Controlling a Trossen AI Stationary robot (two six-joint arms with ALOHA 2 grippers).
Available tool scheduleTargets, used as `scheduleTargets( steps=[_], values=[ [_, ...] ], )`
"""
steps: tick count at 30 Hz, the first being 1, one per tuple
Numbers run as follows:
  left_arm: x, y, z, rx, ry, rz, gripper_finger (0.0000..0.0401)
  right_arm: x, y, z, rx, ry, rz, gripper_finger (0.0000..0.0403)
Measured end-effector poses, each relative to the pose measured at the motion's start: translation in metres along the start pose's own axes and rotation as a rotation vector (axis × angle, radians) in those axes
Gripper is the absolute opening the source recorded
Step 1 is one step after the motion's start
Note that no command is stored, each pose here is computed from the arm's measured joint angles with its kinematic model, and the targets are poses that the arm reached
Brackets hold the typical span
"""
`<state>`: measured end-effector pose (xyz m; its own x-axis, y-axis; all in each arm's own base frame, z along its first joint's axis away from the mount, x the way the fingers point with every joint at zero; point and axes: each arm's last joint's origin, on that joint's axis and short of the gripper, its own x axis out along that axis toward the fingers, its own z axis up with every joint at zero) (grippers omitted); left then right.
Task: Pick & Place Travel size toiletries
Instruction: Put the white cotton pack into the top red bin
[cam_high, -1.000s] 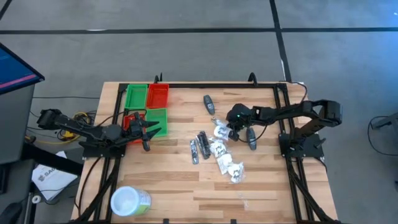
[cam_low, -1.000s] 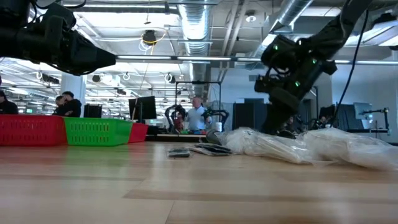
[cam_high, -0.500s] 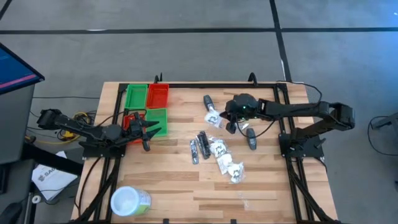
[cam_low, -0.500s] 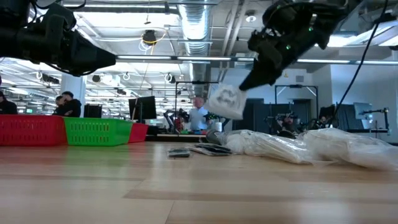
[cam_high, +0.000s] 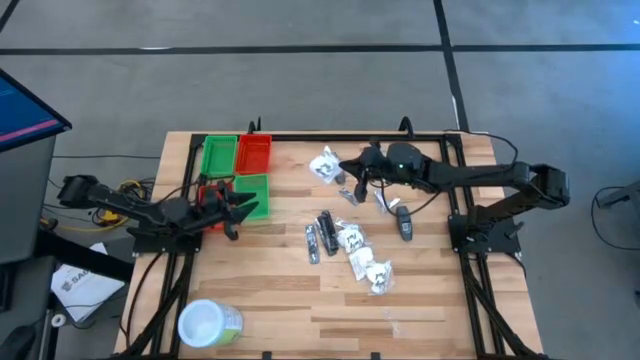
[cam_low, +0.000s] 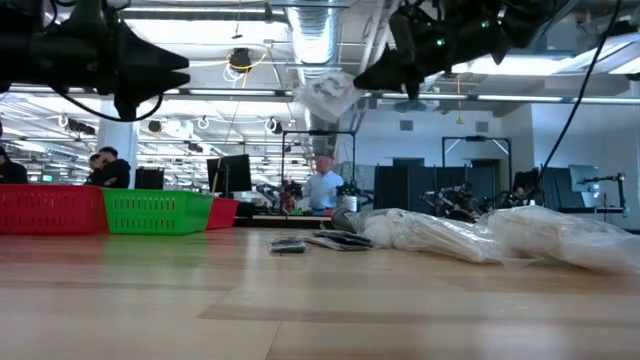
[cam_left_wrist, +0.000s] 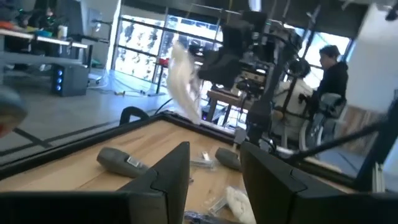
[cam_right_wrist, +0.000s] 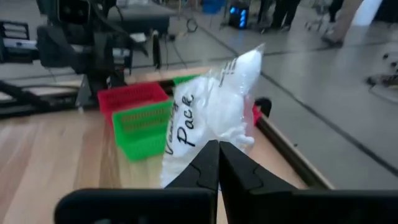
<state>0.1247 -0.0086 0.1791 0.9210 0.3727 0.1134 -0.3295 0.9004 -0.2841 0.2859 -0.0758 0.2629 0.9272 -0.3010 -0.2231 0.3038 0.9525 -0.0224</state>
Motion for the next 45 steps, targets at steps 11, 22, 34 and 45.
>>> scheduleTargets(
  steps=[11, 22, 34, 45],
  values=[
    [0.019, 0.002, -0.003, -0.056, -0.071, 0.052, 0.0136, -0.003, 0.021, 0.014, 0.001, -0.143, 0.004, 0.0],
    [0.073, -0.008, 0.004, -0.009, -0.04, 0.084, 0.0136, -0.005, 0.032, 0.015, -0.003, -0.155, 0.037, 0.0],
    [0.107, -0.009, 0.016, -0.003, -0.05, 0.035, 0.0162, -0.005, 0.034, 0.014, -0.024, -0.152, 0.041, 0.0],
    [0.127, -0.016, 0.016, -0.025, -0.039, 0.003, 0.0247, -0.005, 0.034, 0.015, -0.031, -0.158, 0.041, 0.0]
  ],
)
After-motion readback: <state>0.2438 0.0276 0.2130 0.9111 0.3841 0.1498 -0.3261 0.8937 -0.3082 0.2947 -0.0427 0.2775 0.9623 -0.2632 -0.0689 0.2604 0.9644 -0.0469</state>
